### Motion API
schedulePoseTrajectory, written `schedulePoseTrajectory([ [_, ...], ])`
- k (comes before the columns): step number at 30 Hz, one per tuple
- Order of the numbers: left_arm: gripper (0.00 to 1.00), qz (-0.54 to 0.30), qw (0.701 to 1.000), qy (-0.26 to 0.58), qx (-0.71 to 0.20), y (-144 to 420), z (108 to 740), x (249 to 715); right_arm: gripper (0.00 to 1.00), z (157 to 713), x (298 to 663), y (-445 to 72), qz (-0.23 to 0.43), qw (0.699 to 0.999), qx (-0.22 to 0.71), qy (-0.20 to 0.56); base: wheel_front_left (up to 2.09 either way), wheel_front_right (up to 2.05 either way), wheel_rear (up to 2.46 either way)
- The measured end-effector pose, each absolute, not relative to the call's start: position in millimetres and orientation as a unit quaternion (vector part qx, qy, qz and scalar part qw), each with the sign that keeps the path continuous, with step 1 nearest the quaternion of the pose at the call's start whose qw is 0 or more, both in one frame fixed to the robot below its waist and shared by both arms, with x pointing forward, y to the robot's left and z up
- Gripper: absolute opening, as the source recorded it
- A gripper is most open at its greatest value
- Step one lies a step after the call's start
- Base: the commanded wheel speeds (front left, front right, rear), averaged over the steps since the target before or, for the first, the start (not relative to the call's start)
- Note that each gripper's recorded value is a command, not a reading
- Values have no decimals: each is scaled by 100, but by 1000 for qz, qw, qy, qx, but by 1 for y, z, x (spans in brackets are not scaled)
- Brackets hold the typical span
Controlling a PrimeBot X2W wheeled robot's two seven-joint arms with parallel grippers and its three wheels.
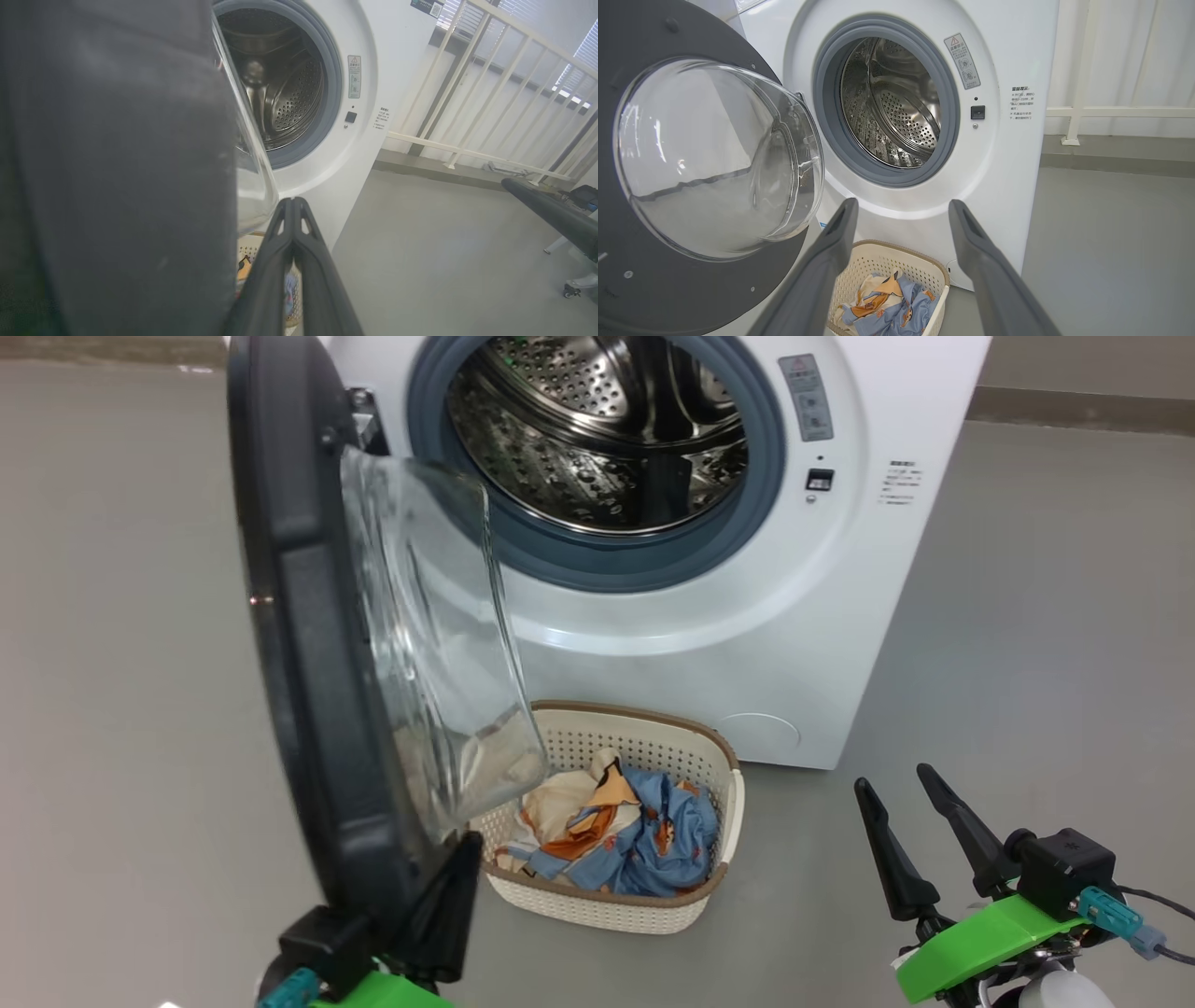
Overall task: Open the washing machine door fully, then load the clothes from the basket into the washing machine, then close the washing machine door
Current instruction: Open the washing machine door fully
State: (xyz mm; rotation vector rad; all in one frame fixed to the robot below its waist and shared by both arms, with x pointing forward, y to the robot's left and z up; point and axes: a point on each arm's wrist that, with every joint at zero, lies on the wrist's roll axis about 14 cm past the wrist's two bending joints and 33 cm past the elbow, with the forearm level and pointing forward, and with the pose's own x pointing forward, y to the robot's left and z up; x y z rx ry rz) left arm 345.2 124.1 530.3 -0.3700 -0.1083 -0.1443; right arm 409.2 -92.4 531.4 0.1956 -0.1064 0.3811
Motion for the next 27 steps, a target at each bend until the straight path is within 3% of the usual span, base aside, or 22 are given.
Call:
schedulePoseTrajectory([
  [27, 0, 142, 984, -13, -104, 291, 506, 319, 100, 513, 426, -42, 241, 963, 118, -25, 0, 0, 0],
])
